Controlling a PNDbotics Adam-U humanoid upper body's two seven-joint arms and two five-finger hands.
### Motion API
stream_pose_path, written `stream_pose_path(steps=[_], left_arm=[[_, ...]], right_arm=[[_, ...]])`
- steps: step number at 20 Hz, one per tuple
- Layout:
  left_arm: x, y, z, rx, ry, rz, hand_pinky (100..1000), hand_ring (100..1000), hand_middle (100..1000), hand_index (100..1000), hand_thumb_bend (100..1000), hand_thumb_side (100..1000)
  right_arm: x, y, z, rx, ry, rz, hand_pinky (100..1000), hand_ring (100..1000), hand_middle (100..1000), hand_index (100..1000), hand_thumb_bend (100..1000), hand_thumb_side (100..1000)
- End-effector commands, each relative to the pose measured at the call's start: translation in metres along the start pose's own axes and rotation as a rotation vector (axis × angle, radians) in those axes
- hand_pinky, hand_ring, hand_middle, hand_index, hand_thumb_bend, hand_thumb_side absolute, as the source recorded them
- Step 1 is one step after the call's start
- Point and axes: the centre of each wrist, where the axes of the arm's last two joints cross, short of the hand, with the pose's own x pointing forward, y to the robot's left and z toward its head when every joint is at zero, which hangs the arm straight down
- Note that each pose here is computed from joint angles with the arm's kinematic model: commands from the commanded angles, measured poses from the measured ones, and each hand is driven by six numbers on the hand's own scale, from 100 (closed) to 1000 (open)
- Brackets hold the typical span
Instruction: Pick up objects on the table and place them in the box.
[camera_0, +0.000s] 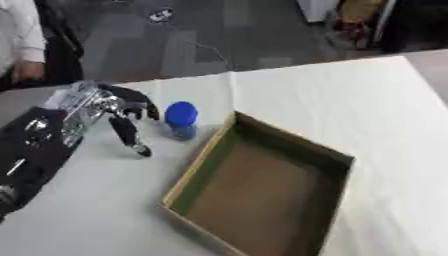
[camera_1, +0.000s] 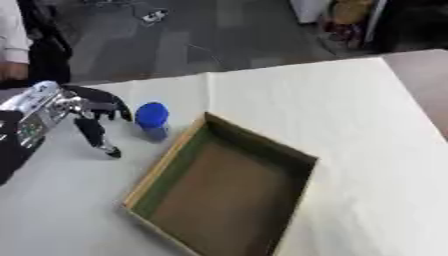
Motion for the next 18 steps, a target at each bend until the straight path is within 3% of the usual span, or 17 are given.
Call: stream_pose_path(steps=[1, 8, 18], left_arm=[[-0.010, 0.022, 0.020, 0.026, 0.039, -0.025, 718, 817, 965, 993, 686, 378], [-0.009, 0.035, 0.030, 0.116, -0.010, 0.016, 729, 860, 991, 1000, 681, 387], [-0.003, 0.041, 0.031, 0.297, -0.134, 0.050, 684, 842, 977, 1000, 659, 380]], right_arm=[[0.006, -0.005, -0.006, 0.225, -0.174, 0.112, 100, 408, 412, 320, 100, 776], [0.006, -0.005, -0.006, 0.230, -0.171, 0.113, 100, 408, 412, 320, 100, 776], [0.004, -0.004, -0.008, 0.240, -0.172, 0.107, 100, 409, 413, 322, 100, 782]])
